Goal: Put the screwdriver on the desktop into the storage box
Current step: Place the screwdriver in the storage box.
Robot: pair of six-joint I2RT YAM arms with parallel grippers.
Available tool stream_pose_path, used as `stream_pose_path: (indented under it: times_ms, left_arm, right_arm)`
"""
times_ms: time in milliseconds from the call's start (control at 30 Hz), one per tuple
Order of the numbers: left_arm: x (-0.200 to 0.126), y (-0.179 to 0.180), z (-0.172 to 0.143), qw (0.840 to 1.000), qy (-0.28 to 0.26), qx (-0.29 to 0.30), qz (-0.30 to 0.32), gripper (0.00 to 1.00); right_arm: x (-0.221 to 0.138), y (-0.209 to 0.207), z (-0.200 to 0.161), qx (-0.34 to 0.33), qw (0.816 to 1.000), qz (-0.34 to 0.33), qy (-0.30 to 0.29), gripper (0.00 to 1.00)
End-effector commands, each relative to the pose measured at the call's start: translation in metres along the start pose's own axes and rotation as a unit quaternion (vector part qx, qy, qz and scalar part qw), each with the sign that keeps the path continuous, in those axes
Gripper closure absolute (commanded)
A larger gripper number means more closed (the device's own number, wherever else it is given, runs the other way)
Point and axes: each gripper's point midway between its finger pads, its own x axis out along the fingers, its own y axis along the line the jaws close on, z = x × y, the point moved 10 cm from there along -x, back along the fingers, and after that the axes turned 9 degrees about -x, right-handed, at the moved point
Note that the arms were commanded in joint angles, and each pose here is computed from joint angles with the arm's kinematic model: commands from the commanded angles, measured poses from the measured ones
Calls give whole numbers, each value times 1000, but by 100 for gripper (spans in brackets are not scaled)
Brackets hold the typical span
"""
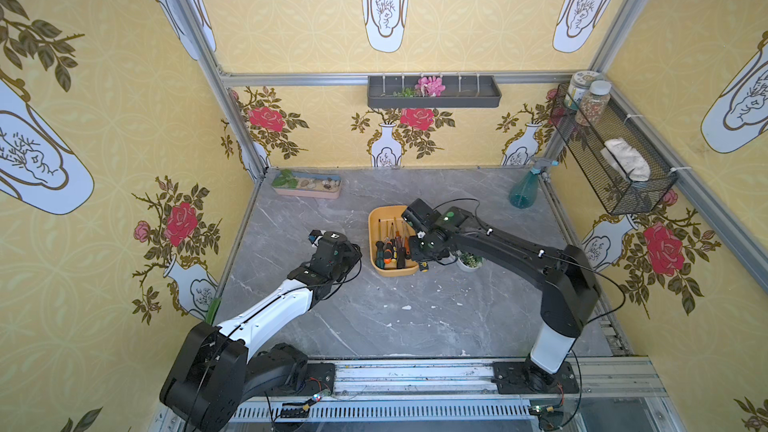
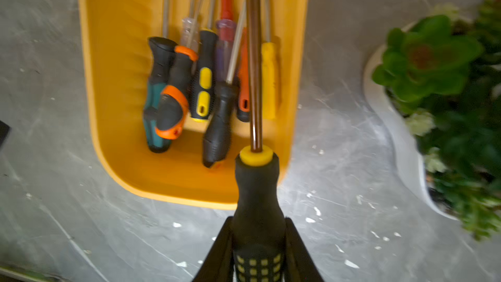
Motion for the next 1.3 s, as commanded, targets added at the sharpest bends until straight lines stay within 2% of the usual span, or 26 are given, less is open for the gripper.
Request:
stream_pose_path:
  times_ms: [0, 233, 433, 533, 633, 800, 933, 1000, 1133, 1267]
  left_arm:
    - [-1, 0, 1, 1000, -3, -6, -5, 56]
    - [-7, 4, 10, 1000, -26, -16, -1, 56]
    - [-9, 2, 13, 999, -30, -11, 2, 56]
    - [-10, 3, 14, 999, -34, -11, 3, 56]
    - [-11, 4, 15, 999, -35, -11, 3, 56]
    - [-9, 2, 16, 999, -35, -10, 3, 56]
    - [-9, -1, 18, 999, -37, -6, 0, 56]
    - [-10, -2, 19, 999, -40, -5, 2, 56]
    - [-17, -5, 25, 998, -63, 5, 3, 56]
    - [-24, -5, 35, 994, -109, 17, 12, 53]
  right_arm:
    - [10, 18, 20, 57, 998, 17, -20, 100]
    - [46, 35, 50, 82, 996, 17, -28, 100]
    - [82, 38, 46, 92, 996, -11, 10, 100]
    - [88, 35, 41, 97, 995, -25, 17, 93]
    - [85, 33, 39, 95, 995, -33, 15, 79]
    - [65, 32, 44, 81, 996, -30, -8, 55]
    - [31, 29, 48, 62, 997, -26, -47, 34]
    - [10, 25, 47, 50, 996, -29, -70, 26]
    - [-35, -1, 29, 24, 988, -70, -137, 19]
    - [-83, -56, -4, 29, 957, -159, -241, 16]
